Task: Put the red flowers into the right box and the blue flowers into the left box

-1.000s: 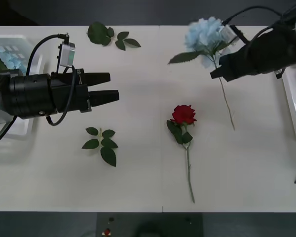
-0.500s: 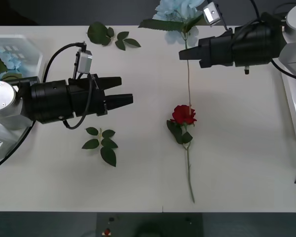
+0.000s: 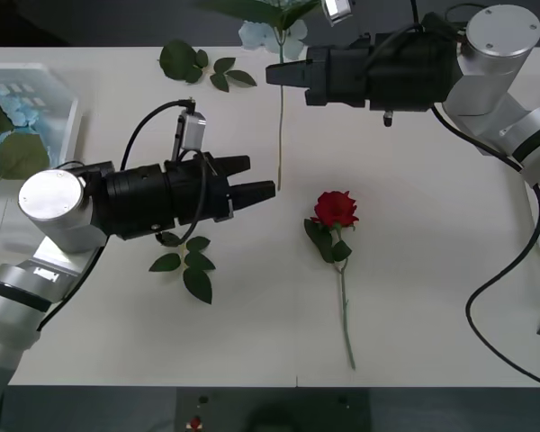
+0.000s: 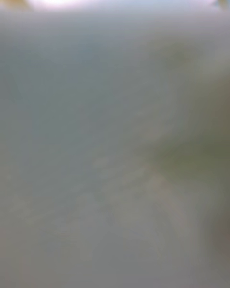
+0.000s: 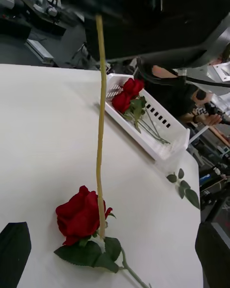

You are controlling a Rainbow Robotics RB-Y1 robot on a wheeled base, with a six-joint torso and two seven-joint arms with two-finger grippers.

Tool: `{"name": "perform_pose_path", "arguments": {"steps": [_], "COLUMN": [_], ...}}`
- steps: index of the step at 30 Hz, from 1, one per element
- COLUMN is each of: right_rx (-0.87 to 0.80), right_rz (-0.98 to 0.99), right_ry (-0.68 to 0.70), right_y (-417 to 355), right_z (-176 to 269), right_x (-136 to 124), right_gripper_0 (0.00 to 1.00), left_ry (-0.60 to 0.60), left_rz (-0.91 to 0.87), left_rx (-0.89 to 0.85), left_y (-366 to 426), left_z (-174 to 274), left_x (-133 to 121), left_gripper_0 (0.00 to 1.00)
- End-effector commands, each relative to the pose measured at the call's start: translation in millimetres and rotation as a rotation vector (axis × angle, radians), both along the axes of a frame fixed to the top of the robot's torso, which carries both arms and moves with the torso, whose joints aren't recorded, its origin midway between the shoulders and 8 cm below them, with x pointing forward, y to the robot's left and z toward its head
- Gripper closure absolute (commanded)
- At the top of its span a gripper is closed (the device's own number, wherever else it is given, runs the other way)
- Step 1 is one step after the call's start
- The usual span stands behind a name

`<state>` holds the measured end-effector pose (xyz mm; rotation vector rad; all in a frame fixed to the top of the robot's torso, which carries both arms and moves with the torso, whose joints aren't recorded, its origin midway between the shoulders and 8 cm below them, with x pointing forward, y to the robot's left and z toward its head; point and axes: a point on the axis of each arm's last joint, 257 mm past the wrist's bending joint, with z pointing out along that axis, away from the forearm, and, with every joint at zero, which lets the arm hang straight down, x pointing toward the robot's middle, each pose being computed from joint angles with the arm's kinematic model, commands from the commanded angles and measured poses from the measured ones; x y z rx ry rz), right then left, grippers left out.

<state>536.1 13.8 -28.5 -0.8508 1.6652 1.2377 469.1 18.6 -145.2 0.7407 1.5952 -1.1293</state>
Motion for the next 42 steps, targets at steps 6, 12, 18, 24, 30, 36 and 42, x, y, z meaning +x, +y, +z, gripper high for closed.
{"name": "perform_pose_path", "arguments": {"steps": [6,12,18,24,30,36,42], "right_rx": [0.051,0.051,0.047,0.047,0.047,0.036,-0.027], "right_rz": [0.028,0.025,0.025,0.024,0.023,0.018,0.001], "right_ry": [-0.055,-0.057,-0.060,-0.059,-0.058,-0.057,-0.090], "right_y": [19.8,19.8,20.0,19.7,19.4,15.9,-0.1], "right_z": [40.3,40.1,39.6,39.3,38.5,36.8,32.1], "right_x": [-3.3,-2.5,-2.6,-2.1,-2.1,-0.6,5.7], "right_gripper_0": [1.00,1.00,1.00,1.00,1.00,1.00,0.66], "left_ry": [-0.085,-0.117,-0.123,-0.113,-0.111,-0.097,-0.076], "left_rz": [0.042,0.079,0.098,0.100,0.116,0.129,0.125], "left_rx": [0.052,0.061,0.058,0.055,0.056,0.036,0.011], "left_y": [-23.3,-32.3,-41.1,-44.6,-47.3,-48.7,-43.7], "left_z": [-10.0,-4.3,1.3,1.6,0.6,2.6,6.2], "left_x": [7.1,18.7,28.4,34.8,40.4,42.0,41.4], "left_gripper_0": [0.00,0.02,0.52,0.97,1.00,1.00,1.00]}}
